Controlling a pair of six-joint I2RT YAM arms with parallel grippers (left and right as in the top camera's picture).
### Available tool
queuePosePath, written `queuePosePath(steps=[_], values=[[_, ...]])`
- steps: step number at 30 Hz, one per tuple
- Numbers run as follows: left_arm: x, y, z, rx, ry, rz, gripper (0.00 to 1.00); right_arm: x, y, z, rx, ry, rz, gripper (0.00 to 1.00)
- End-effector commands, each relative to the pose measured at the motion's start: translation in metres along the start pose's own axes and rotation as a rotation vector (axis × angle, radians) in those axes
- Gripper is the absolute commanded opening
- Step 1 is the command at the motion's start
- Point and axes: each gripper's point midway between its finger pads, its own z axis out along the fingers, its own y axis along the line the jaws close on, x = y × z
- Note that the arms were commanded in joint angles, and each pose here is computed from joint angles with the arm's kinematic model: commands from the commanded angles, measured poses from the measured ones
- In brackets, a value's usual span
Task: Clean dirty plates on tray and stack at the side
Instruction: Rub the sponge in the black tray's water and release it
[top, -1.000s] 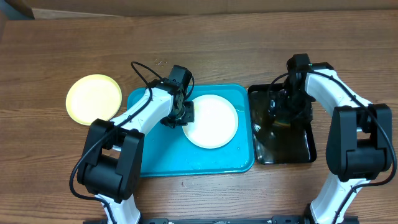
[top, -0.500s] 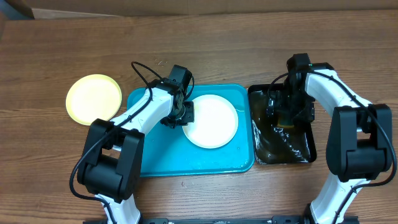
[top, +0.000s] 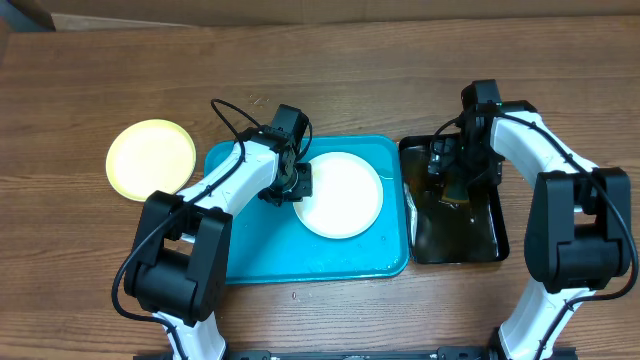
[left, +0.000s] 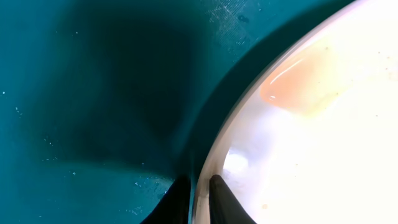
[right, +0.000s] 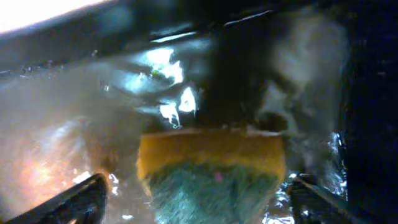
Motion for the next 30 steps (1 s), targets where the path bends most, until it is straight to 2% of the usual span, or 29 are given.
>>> queuePosePath(steps=[1,2,4,5,6,7,9,11,12,14,16,18,19,21,22,23,24,25,26,27,28,29,30], values=[[-0.001,0.0,0.003,-0.002,0.006,0.011,0.14,0.0,0.001,0.003,-0.012,0.004,-0.002,0.46],[-0.001,0.0,0.003,-0.002,0.006,0.011,0.14,0.0,0.001,0.003,-0.012,0.004,-0.002,0.04],[-0.001,0.0,0.003,-0.002,0.006,0.011,0.14,0.001,0.001,0.003,-0.011,0.005,-0.003,0.04],[-0.001,0.0,0.003,-0.002,0.006,0.011,0.14,0.001,0.001,0.003,-0.011,0.006,-0.002,0.6],[-0.001,0.0,0.003,-0.002,0.006,0.011,0.14,0.002,0.0,0.003,-0.01,0.012,-0.002,0.86],[-0.001,0.0,0.003,-0.002,0.006,0.011,0.14,0.005,0.0,0.003,-0.007,0.022,-0.001,0.91],[0.0,0.0,0.003,-0.002,0.007,0.011,0.14,0.013,-0.002,0.003,0.001,0.055,0.001,0.92],[0.0,0.0,0.003,-0.002,0.007,0.011,0.15,0.02,-0.004,0.002,0.007,0.084,0.002,0.84],[0.0,0.0,0.003,-0.002,0.007,0.011,0.15,0.024,-0.005,0.002,0.011,0.099,0.003,0.62],[-0.001,0.0,0.003,-0.002,0.006,0.011,0.15,0.028,-0.006,0.002,0.016,0.116,0.004,0.05],[-0.001,0.0,0.003,-0.002,0.006,0.011,0.15,0.029,-0.006,0.001,0.018,0.123,0.004,0.04],[-0.001,0.0,0.003,-0.002,0.006,0.011,0.15,0.029,-0.006,0.001,0.018,0.122,0.005,0.5],[-0.001,0.0,0.003,-0.002,0.006,0.011,0.15,0.029,-0.006,0.001,0.018,0.123,0.005,0.63],[0.0,0.0,0.003,-0.003,0.008,0.011,0.14,0.03,-0.007,0.001,0.019,0.126,0.005,0.69],[0.0,0.0,0.003,-0.003,0.008,0.011,0.15,0.031,-0.007,0.001,0.02,0.129,0.005,0.65],[0.0,0.0,0.003,-0.003,0.008,0.011,0.15,0.032,-0.007,0.001,0.02,0.133,0.005,0.42],[0.0,0.0,0.003,-0.002,0.007,0.011,0.15,0.033,-0.007,0.001,0.022,0.139,0.005,0.11],[0.0,0.0,0.003,-0.002,0.007,0.011,0.15,0.035,-0.008,0.001,0.024,0.146,0.006,0.04],[0.0,0.0,0.003,-0.002,0.007,0.011,0.15,0.038,-0.009,0.0,0.027,0.159,0.007,0.06],[0.0,0.0,0.003,-0.002,0.007,0.011,0.15,0.039,-0.009,0.0,0.028,0.163,0.007,0.35],[0.0,0.0,0.003,-0.002,0.007,0.011,0.15,0.04,-0.009,0.0,0.029,0.166,0.008,0.55],[0.0,0.0,0.003,-0.002,0.007,0.011,0.15,0.04,-0.009,0.0,0.029,0.167,0.008,0.56],[0.0,0.0,0.003,-0.002,0.007,0.011,0.15,0.041,-0.009,0.0,0.03,0.169,0.008,0.51]])
